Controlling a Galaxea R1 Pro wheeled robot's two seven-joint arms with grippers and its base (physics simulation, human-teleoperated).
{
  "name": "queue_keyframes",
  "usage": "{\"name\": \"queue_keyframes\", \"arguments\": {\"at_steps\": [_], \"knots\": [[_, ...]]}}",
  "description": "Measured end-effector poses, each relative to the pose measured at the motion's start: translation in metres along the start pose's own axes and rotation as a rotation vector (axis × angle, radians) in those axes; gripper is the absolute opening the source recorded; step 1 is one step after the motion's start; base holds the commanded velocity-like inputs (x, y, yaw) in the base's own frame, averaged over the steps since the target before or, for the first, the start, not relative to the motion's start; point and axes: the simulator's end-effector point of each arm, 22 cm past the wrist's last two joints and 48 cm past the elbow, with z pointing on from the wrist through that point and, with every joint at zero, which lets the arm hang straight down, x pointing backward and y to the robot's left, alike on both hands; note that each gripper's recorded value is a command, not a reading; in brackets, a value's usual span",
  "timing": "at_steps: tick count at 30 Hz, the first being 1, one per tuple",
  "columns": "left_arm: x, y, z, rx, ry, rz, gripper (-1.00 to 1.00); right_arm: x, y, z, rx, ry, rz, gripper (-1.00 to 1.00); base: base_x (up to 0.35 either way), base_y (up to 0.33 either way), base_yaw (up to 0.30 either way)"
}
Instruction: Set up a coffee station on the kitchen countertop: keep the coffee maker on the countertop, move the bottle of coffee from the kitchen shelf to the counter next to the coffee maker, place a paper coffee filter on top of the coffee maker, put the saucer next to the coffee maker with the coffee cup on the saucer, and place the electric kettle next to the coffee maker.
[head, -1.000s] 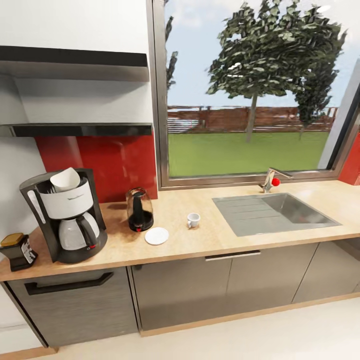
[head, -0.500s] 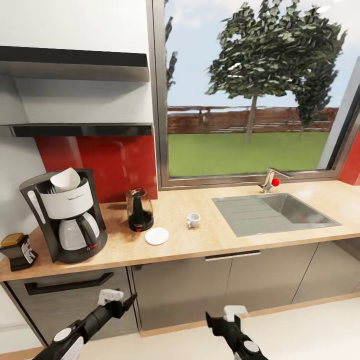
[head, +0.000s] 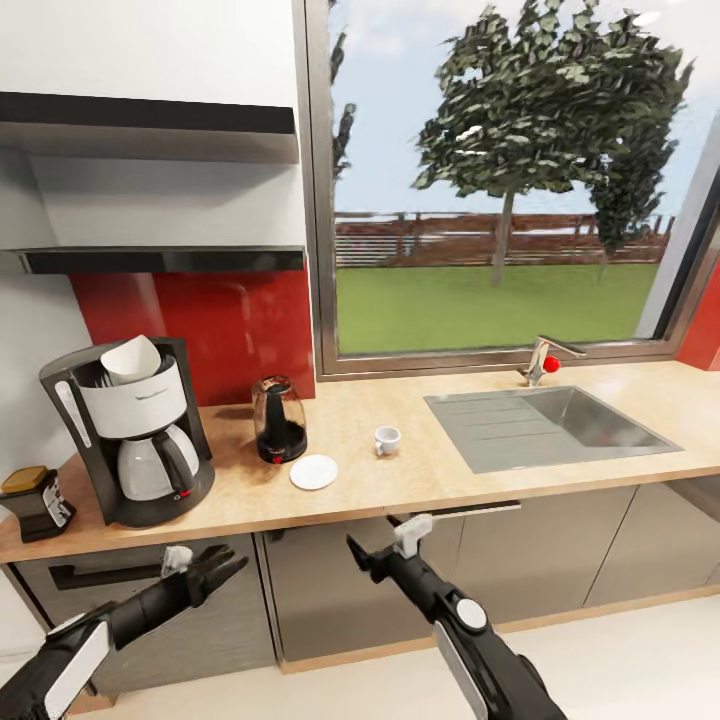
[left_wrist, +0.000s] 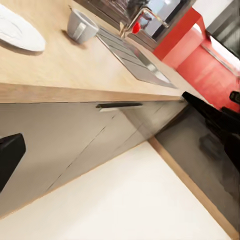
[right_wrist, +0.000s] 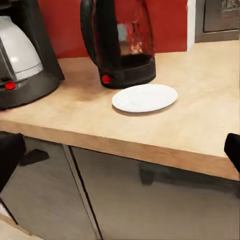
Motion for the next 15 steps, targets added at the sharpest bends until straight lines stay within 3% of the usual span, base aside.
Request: {"name": "queue_keyframes", "arguments": {"at_steps": [3,4,8,9,10,11,12,14,15], "knots": [[-0.012,-0.014,0.002,0.047,-0.004,0.007,1.0,-0.034,0.01,0.005,-0.026,-0.066,-0.026,1.0,0.0,0.0,0.0],[-0.018,-0.025,0.004,0.087,0.006,-0.016,1.0,-0.058,0.016,0.007,-0.039,-0.091,-0.034,1.0,0.0,0.0,0.0],[-0.058,-0.035,0.001,0.112,-0.049,-0.02,1.0,-0.088,0.028,0.01,-0.062,-0.075,-0.017,1.0,0.0,0.0,0.0],[-0.083,-0.041,0.005,0.13,-0.061,-0.04,1.0,-0.111,0.037,0.011,-0.074,-0.094,-0.011,1.0,0.0,0.0,0.0],[-0.113,-0.045,0.01,0.136,-0.085,-0.033,1.0,-0.125,0.038,0.013,-0.051,-0.084,0.039,1.0,0.0,0.0,0.0],[-0.164,-0.027,0.019,0.036,-0.129,-0.03,1.0,-0.126,-0.021,0.006,0.164,-0.04,0.104,1.0,0.0,0.0,0.0],[-0.206,-0.031,0.029,0.012,-0.167,0.002,1.0,-0.128,-0.039,0.004,0.23,-0.038,0.118,1.0,0.0,0.0,0.0],[-0.208,-0.016,0.031,-0.064,-0.169,-0.015,1.0,-0.134,-0.052,0.003,0.281,-0.05,0.163,1.0,0.0,0.0,0.0],[-0.213,-0.007,0.039,-0.117,-0.18,-0.029,1.0,-0.138,-0.062,0.005,0.317,-0.061,0.276,1.0,0.0,0.0,0.0]]}}
